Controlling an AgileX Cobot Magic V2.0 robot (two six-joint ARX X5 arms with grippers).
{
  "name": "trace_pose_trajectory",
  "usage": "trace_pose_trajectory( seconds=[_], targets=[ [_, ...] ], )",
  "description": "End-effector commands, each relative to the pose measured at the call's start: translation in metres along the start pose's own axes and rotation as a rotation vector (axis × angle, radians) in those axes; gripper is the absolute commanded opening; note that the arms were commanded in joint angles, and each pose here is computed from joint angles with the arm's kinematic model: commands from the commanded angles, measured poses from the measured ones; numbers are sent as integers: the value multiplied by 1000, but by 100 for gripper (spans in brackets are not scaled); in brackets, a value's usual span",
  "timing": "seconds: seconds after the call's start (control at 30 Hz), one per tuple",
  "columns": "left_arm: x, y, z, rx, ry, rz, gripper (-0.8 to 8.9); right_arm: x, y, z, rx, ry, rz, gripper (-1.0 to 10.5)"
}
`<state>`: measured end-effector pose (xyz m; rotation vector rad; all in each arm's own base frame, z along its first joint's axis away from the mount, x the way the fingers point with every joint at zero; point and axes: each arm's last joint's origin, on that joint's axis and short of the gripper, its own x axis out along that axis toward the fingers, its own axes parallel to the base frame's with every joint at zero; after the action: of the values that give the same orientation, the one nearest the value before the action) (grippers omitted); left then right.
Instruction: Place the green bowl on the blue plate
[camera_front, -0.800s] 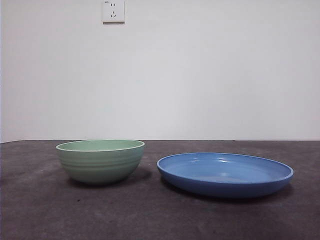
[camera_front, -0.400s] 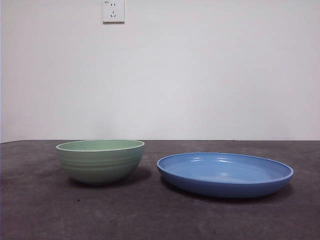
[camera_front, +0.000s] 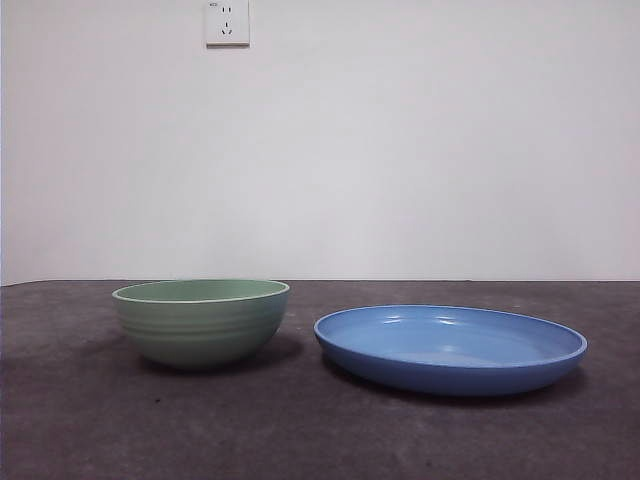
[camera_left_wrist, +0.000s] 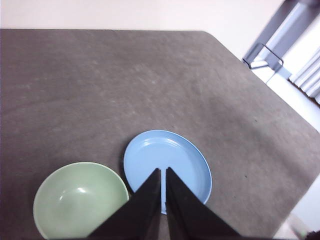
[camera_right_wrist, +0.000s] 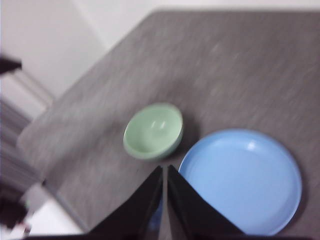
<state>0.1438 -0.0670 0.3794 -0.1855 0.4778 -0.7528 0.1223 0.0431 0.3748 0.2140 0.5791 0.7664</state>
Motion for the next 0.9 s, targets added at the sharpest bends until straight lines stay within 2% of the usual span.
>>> trace_pose_trajectory(
  seconds=[0.03,0.27,0.33,0.47,0.6,0.67,0.73,0.9],
  targets=[
    [-2,-4,5,36,-15,-18,19,0,1,1,-68,25,18,11],
    [0,-3,3,66,9,-14,53,-1,1,0,-68,25,16,19],
    [0,-3,3,66,9,-14,153,0,1,0,-68,25,16,87],
    [0,-3,3,65,9,-14,458,0,1,0,-60,26,16,355],
    [0,-3,3,60,11,-14,612,0,1,0,-44,29,15,572],
    [0,-3,3,43,13,-14,639,0,1,0,-36,28,15,624],
    [0,-2,2,13,23,-11,638,0,1,0,-37,27,16,624],
    [5,2,-4,-162,98,14,623,-1,2,0,-30,27,25,624]
  ],
)
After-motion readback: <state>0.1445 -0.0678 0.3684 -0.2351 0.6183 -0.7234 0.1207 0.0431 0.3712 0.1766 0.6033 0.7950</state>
